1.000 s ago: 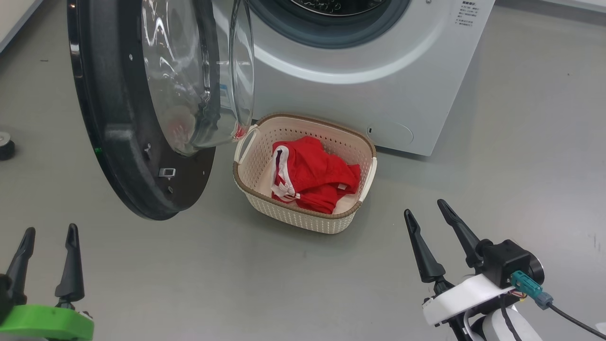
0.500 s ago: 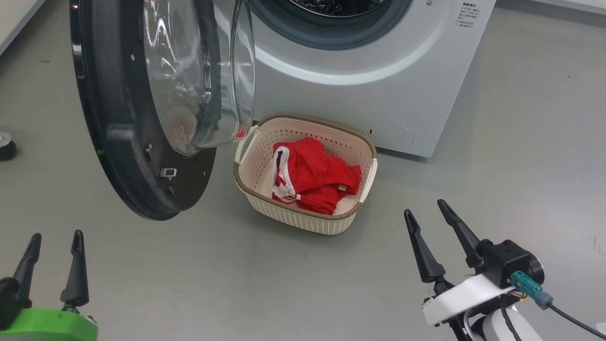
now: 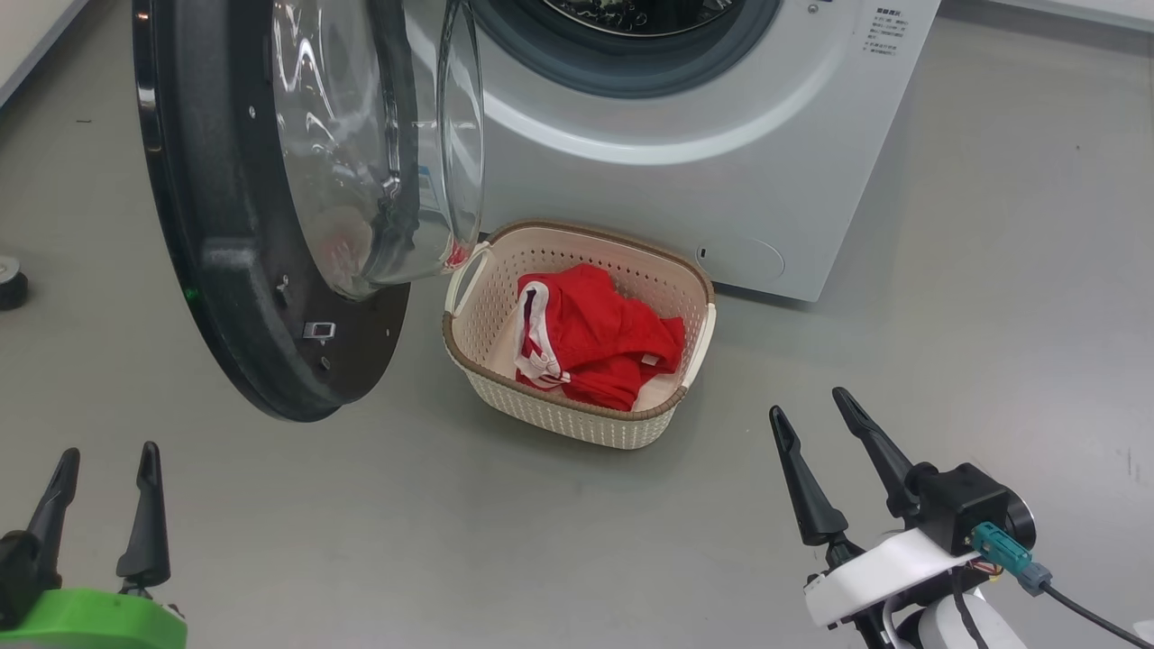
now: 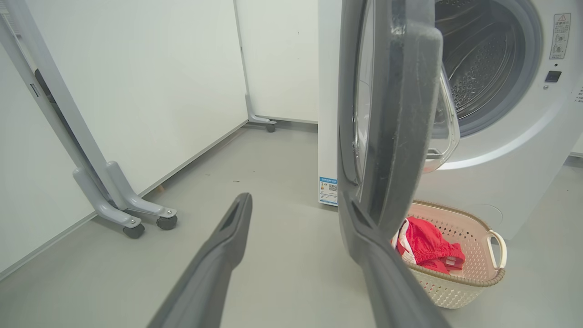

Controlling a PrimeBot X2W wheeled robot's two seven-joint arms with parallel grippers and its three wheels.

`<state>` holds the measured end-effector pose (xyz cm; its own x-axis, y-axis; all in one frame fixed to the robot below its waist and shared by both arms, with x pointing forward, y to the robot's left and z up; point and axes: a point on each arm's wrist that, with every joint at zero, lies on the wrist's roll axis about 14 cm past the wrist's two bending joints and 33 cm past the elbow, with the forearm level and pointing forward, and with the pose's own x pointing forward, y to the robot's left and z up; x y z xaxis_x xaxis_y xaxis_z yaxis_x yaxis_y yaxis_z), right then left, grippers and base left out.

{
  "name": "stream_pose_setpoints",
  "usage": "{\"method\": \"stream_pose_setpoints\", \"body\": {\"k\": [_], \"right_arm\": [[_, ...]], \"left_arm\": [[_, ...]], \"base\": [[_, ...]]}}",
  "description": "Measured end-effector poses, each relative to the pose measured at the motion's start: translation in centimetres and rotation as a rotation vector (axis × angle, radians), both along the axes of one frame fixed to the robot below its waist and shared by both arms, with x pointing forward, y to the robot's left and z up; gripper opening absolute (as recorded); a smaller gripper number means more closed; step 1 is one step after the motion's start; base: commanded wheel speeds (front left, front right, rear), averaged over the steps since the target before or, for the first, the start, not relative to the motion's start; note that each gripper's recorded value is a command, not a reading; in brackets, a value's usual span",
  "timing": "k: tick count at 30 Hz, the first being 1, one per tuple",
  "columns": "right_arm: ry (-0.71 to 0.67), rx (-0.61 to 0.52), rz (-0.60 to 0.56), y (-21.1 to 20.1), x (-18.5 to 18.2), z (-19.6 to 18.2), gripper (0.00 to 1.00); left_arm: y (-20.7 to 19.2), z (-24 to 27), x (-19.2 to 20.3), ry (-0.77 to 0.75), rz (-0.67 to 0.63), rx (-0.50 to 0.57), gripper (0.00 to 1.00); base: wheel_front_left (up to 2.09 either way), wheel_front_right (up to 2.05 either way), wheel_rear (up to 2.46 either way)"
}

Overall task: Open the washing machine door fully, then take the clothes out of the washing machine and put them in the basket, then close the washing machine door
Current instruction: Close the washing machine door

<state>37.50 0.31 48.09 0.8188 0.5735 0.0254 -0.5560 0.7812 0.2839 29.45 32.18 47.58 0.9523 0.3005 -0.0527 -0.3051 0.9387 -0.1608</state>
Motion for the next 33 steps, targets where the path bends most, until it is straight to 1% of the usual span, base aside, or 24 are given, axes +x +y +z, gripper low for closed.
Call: {"method": "stream_pose_setpoints", "body": {"k": [20,21,22,23,33], "right_arm": [[0.001,0.001,-0.001,-0.02,-0.06,0.00,1.00],[0.000,0.000,-0.001,-0.01,-0.07,0.00,1.00],[0.000,0.000,0.000,0.01,-0.08,0.00,1.00],[0.000,0.000,0.000,0.01,-0.09,0.00,1.00],[0.008,-0.001,0.008,0.22,-0.20,-0.30,1.00]], "left_arm": [[0.04,-0.19,0.10,0.002,0.001,0.001,1.00],[0.00,-0.23,0.10,0.003,0.000,0.000,0.59],[-0.05,-0.26,0.11,0.004,-0.002,0.000,0.22],[-0.10,-0.29,0.12,0.005,-0.004,-0.001,0.00],[0.05,-0.05,0.38,0.004,-0.014,0.008,0.00]], "base": [[0.00,0.00,0.00],[0.00,0.00,0.00],[0.00,0.00,0.00],[0.00,0.00,0.00],[0.00,0.00,0.00]]}}
